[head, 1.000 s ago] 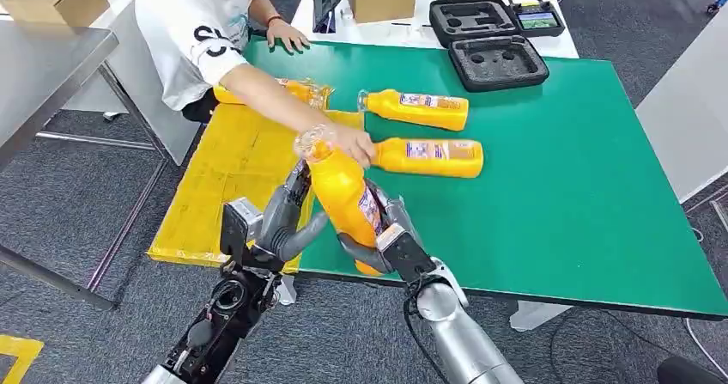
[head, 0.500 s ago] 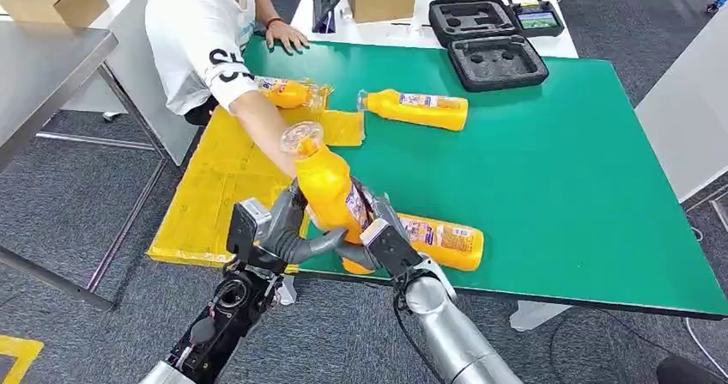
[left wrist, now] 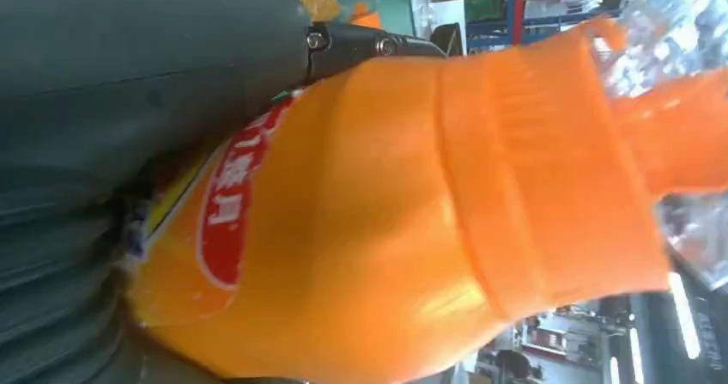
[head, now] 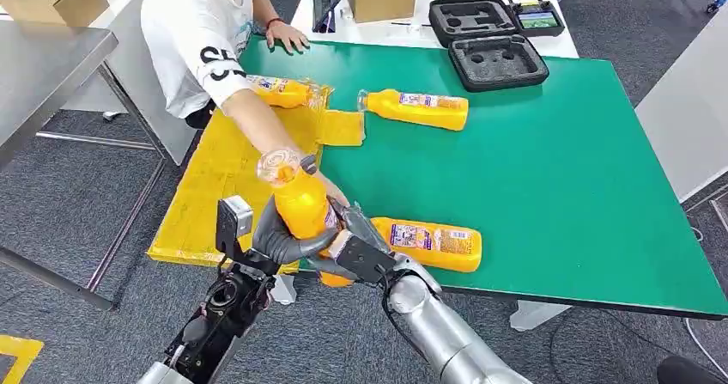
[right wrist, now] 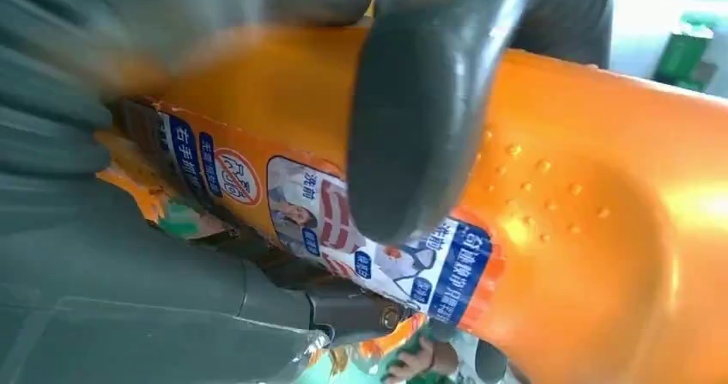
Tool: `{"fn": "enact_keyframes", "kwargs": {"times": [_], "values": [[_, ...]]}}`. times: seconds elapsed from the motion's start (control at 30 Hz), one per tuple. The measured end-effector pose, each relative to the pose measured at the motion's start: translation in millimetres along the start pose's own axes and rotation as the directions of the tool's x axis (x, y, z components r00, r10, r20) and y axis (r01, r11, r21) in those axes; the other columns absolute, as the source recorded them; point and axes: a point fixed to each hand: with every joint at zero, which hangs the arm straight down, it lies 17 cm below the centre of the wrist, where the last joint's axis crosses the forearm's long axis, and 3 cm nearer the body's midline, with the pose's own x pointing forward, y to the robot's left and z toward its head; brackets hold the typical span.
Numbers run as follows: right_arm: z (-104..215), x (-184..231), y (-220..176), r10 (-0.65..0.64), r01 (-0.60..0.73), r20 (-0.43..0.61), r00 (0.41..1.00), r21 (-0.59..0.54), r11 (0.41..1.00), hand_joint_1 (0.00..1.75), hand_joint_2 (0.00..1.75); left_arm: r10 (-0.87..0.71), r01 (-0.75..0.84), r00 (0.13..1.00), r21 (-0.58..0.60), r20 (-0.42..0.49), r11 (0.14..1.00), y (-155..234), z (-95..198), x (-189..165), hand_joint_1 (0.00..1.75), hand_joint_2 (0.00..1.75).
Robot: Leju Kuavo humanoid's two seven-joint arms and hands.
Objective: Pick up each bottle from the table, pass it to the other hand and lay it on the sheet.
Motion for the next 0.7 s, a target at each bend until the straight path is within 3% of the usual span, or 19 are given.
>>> {"fn": "enact_keyframes", "kwargs": {"times": [0.23, 0.27, 0.3, 0.33, 0.7], "values": [[0.3, -4.0, 10.9, 0.008, -0.008, -0.008, 1.000, 0.045, 0.999, 1.75, 1.75, 0.082, -0.082, 0.997, 0.008, 0.002, 0.997, 7.2, 6.1, 2.5, 0.00, 1.75], [0.7, -4.9, 11.8, 0.008, -0.008, -0.011, 1.000, 0.047, 0.999, 1.75, 1.75, 0.084, -0.084, 0.996, 0.009, 0.001, 0.996, 7.8, 6.7, 2.2, 0.26, 1.75], [1.2, -5.7, 12.5, 0.008, -0.007, -0.013, 1.000, 0.049, 0.999, 1.75, 1.75, 0.085, -0.085, 0.996, 0.011, 0.001, 0.996, 8.4, 7.1, 2.1, 1.64, 1.75], [1.7, -6.6, 13.0, 0.007, -0.006, -0.016, 1.000, 0.050, 0.999, 1.75, 1.75, 0.085, -0.085, 0.996, 0.013, 0.000, 0.996, 8.8, 7.5, 1.9, 1.75, 1.75], [3.0, -9.4, 15.5, -0.001, 0.002, -0.025, 1.000, 0.047, 0.999, 1.75, 1.75, 0.038, -0.038, 0.999, 0.006, -0.015, 0.999, 8.4, 8.9, -2.5, 1.75, 1.75]]}}
